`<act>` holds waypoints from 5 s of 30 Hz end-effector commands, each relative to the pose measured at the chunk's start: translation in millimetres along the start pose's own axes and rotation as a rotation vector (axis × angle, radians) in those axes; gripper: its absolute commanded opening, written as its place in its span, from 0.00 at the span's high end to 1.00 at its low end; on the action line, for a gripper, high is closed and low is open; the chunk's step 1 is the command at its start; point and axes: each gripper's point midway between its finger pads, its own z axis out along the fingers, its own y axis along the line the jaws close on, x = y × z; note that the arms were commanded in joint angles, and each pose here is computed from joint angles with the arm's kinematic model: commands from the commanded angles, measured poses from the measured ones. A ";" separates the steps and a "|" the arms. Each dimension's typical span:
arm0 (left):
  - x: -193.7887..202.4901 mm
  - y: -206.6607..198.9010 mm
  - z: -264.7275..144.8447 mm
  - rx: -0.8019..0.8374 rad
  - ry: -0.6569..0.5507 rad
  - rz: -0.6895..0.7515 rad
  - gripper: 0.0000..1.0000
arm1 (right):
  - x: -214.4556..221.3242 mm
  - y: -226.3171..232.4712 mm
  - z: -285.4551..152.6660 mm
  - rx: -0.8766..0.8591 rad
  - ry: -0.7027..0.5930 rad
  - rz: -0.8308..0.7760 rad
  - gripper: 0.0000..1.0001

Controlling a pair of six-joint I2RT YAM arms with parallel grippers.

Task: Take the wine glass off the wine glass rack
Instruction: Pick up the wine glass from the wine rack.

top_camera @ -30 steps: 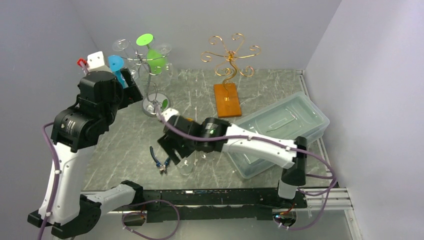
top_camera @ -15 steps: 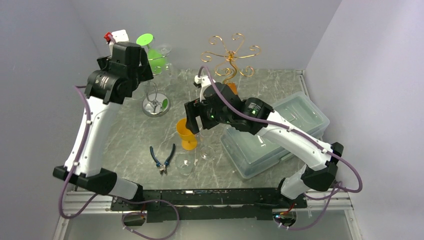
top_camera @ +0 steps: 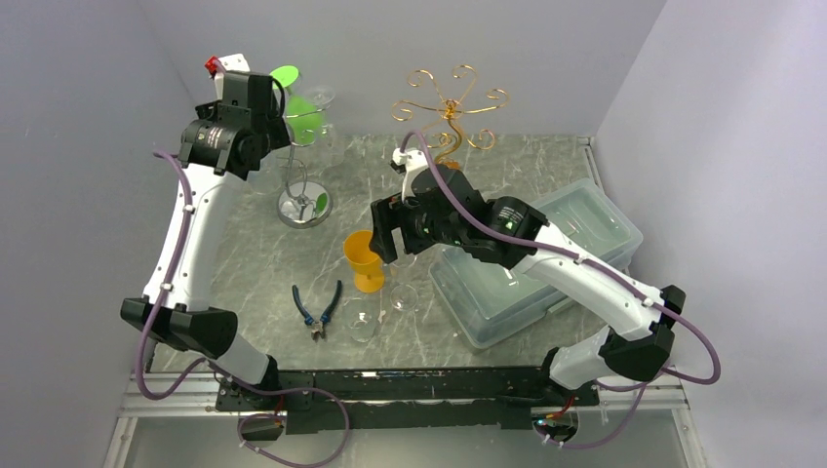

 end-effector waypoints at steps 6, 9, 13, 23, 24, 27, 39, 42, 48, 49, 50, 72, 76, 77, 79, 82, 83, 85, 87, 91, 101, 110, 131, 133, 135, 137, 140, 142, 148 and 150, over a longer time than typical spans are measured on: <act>-11.6 -6.0 10.1 0.039 -0.020 -0.036 0.22 | -14.9 6.9 -8.5 -0.044 -0.067 0.014 0.15; -7.8 -7.7 14.8 0.041 -0.005 -0.034 0.23 | -13.6 6.1 -7.8 -0.043 -0.065 0.016 0.15; -5.0 -11.4 17.5 0.053 0.003 -0.036 0.26 | -12.3 5.3 -7.7 -0.042 -0.065 0.018 0.15; -0.6 -12.9 20.2 0.053 0.016 -0.032 0.32 | -11.4 4.8 -6.7 -0.046 -0.066 0.022 0.15; 0.0 -13.2 20.4 0.055 0.018 -0.032 0.33 | -11.6 4.9 -6.4 -0.046 -0.067 0.022 0.14; 2.1 -12.7 20.9 0.051 0.024 -0.030 0.33 | -11.8 5.2 -5.6 -0.049 -0.067 0.024 0.14; 8.2 -12.5 23.7 0.046 0.038 -0.024 0.29 | -12.0 5.6 -4.1 -0.051 -0.067 0.026 0.14; 7.1 -11.1 20.8 0.048 0.033 -0.031 0.26 | -12.4 5.9 -4.2 -0.052 -0.070 0.028 0.14; 3.2 -9.2 15.4 0.056 0.018 -0.041 0.26 | -12.5 5.9 -3.1 -0.053 -0.069 0.029 0.14; 1.6 -8.9 14.0 0.059 0.012 -0.043 0.26 | -12.6 5.7 -3.2 -0.052 -0.070 0.029 0.14; 0.8 -8.8 13.3 0.061 0.009 -0.044 0.26 | -12.7 5.9 -3.0 -0.053 -0.070 0.029 0.14; -2.3 -13.9 15.5 0.085 -0.002 -0.024 0.50 | -14.0 10.4 -0.8 -0.071 -0.066 0.034 0.15; -10.9 -14.0 11.2 0.094 -0.022 -0.022 0.62 | -14.9 10.2 -1.3 -0.069 -0.068 0.035 0.15; -12.4 -13.2 10.2 0.091 -0.022 -0.021 0.64 | -14.8 10.3 -1.3 -0.069 -0.068 0.034 0.15; -16.9 -10.8 6.1 0.088 -0.033 -0.028 0.68 | -14.8 10.0 -1.2 -0.067 -0.068 0.035 0.15; -21.0 -9.1 0.3 0.098 -0.049 -0.038 0.69 | -15.4 10.0 -1.2 -0.067 -0.070 0.035 0.15; -22.9 -8.5 -2.0 0.102 -0.055 -0.042 0.70 | -15.6 9.8 -0.7 -0.066 -0.071 0.036 0.15; -24.0 -7.4 -4.4 0.103 -0.056 -0.042 0.71 | -15.8 9.9 -0.6 -0.066 -0.072 0.037 0.15; -25.5 -5.9 -6.2 0.101 -0.060 -0.042 0.72 | -15.4 10.6 -0.1 -0.069 -0.070 0.037 0.15; -28.6 -1.3 -9.1 0.086 -0.073 -0.045 0.73 | -14.7 10.1 0.3 -0.068 -0.069 0.038 0.15; -34.9 5.3 -15.6 0.071 -0.096 -0.054 0.74 | -14.5 10.2 -0.5 -0.069 -0.071 0.041 0.15; -38.3 11.9 -18.9 0.047 -0.110 -0.054 0.75 | -13.9 9.9 0.6 -0.069 -0.070 0.043 0.15; -41.2 22.6 -10.3 -0.032 -0.135 -0.049 0.76 | -13.3 10.5 3.2 -0.069 -0.062 0.039 0.15; -42.0 21.9 -8.2 -0.034 -0.137 -0.049 0.77 | -13.7 10.6 3.7 -0.068 -0.062 0.037 0.16; -43.1 21.5 -6.1 -0.039 -0.138 -0.048 0.77 | -13.9 10.7 4.4 -0.067 -0.061 0.037 0.15; -44.1 21.1 -3.7 -0.045 -0.139 -0.050 0.77 | -13.3 10.7 5.3 -0.067 -0.057 0.036 0.16; -44.3 20.7 -0.8 -0.048 -0.141 -0.051 0.77 | -13.1 10.5 5.9 -0.064 -0.056 0.037 0.16; -45.1 20.6 0.4 -0.051 -0.144 -0.053 0.77 | -13.6 10.3 5.8 -0.063 -0.057 0.037 0.16; -45.9 20.9 5.3 -0.062 -0.148 -0.056 0.77 | -13.8 10.6 7.0 -0.063 -0.055 0.035 0.16; -46.3 20.2 6.7 -0.060 -0.150 -0.057 0.77 | -13.9 10.6 8.0 -0.062 -0.054 0.034 0.16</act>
